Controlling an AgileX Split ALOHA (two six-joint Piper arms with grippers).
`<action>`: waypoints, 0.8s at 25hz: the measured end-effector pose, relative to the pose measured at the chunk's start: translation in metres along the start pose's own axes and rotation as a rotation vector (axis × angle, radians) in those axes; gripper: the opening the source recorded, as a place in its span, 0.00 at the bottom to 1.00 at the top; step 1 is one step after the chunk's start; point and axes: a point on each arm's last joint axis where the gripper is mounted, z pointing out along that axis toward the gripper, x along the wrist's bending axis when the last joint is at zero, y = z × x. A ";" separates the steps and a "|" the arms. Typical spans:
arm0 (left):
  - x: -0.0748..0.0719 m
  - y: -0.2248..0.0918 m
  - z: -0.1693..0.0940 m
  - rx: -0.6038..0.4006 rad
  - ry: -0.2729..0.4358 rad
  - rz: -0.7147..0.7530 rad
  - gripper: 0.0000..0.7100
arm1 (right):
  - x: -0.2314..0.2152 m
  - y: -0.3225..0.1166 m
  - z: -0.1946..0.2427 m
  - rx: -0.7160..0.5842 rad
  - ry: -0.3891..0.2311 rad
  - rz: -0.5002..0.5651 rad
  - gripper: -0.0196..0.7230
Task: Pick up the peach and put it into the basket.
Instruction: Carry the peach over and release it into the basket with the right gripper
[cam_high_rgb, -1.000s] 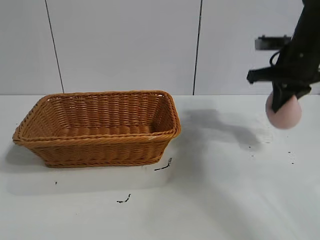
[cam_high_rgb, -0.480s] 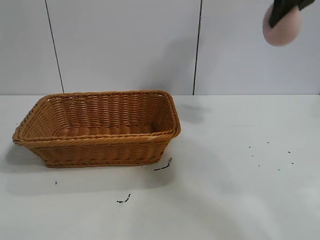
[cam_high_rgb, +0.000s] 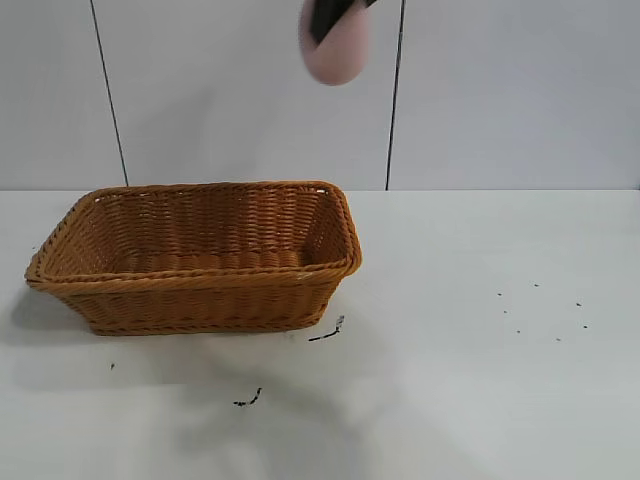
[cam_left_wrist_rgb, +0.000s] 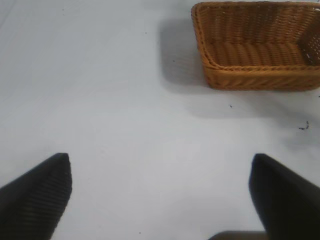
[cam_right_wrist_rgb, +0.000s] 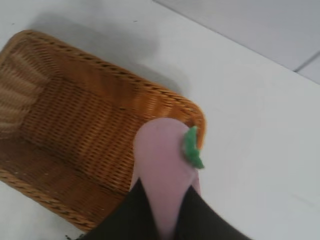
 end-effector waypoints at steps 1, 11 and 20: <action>0.000 0.000 0.000 0.000 0.000 0.000 0.98 | 0.002 -0.003 0.013 0.012 0.002 -0.003 0.01; 0.000 0.000 0.000 0.000 0.000 0.000 0.98 | 0.004 -0.026 0.095 0.073 0.005 -0.006 0.05; 0.000 0.000 0.000 0.000 0.000 0.000 0.98 | 0.004 -0.019 0.082 0.042 0.004 -0.008 0.93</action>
